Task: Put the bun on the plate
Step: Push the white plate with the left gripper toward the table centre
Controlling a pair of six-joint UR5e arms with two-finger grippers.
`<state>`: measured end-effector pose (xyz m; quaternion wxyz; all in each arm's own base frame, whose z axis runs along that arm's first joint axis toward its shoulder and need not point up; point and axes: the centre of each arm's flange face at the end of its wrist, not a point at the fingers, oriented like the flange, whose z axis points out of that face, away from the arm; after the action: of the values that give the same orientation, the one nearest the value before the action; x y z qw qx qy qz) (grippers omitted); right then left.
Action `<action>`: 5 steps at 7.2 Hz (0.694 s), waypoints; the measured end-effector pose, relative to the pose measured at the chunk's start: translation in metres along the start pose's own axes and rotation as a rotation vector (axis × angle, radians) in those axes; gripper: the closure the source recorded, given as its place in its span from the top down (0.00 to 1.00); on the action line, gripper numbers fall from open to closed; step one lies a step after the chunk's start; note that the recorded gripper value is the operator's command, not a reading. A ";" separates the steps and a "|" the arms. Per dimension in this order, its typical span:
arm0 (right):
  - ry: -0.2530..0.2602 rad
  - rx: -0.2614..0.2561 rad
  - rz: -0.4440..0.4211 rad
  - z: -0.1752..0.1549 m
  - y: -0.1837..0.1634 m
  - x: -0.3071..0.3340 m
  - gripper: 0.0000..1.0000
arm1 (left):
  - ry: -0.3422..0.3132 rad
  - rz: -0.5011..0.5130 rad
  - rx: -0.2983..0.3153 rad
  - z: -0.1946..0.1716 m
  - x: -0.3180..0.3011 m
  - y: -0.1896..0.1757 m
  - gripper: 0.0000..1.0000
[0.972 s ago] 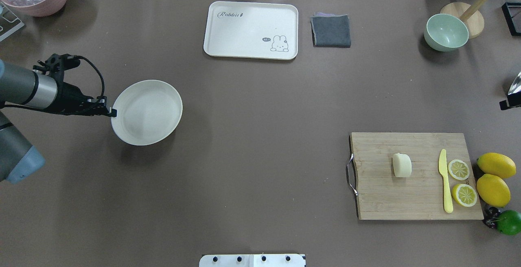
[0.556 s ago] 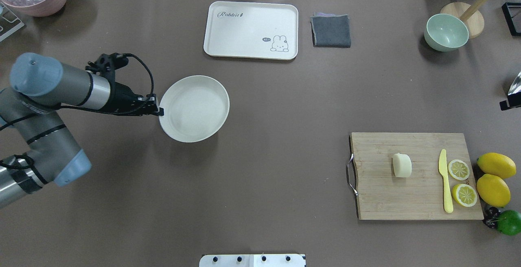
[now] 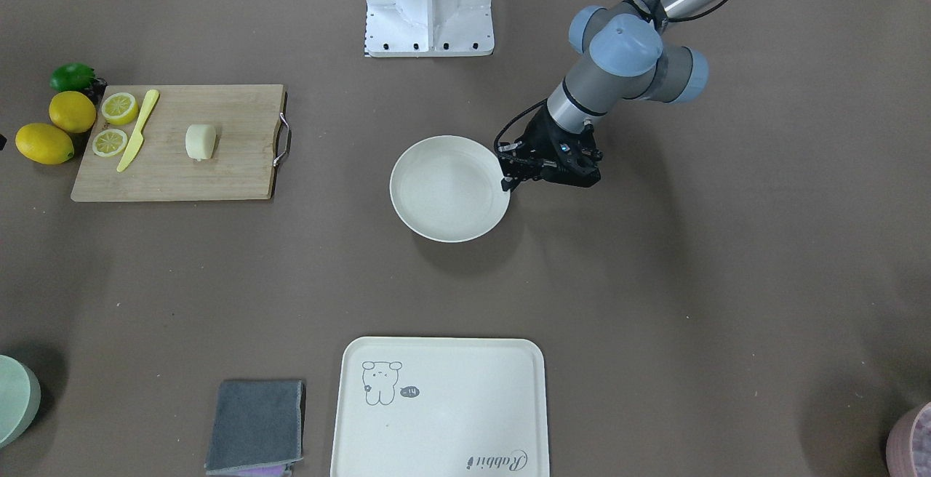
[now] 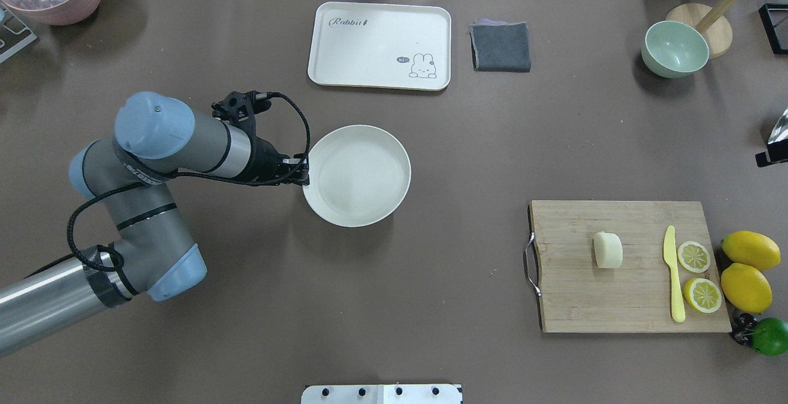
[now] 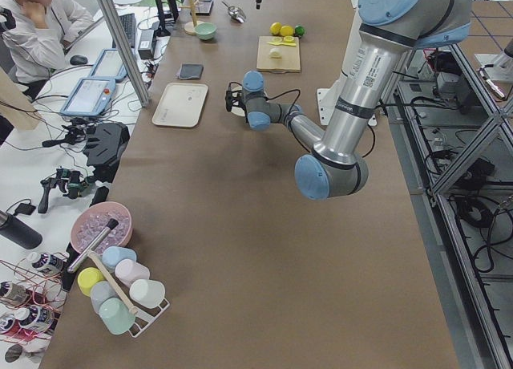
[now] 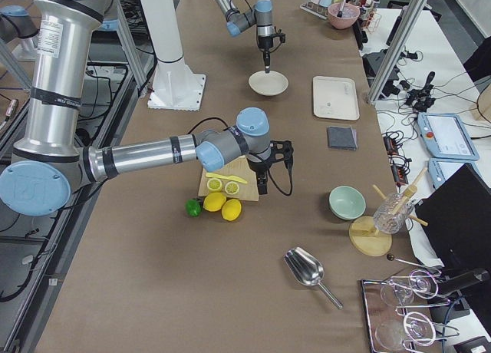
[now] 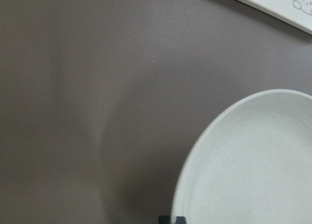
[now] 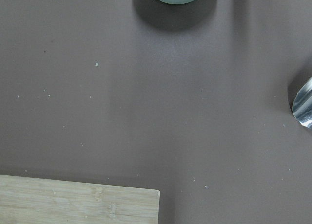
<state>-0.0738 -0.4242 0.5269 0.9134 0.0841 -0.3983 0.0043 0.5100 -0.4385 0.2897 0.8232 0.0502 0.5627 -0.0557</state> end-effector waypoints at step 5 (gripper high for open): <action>-0.022 -0.016 0.035 0.003 0.005 -0.030 1.00 | 0.001 0.014 0.000 -0.004 0.007 0.010 0.98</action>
<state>-0.0967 -0.4180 0.5081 0.9094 0.0698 -0.4096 0.0159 0.5103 -0.4286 0.2815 0.8234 0.0543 0.5627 -0.0499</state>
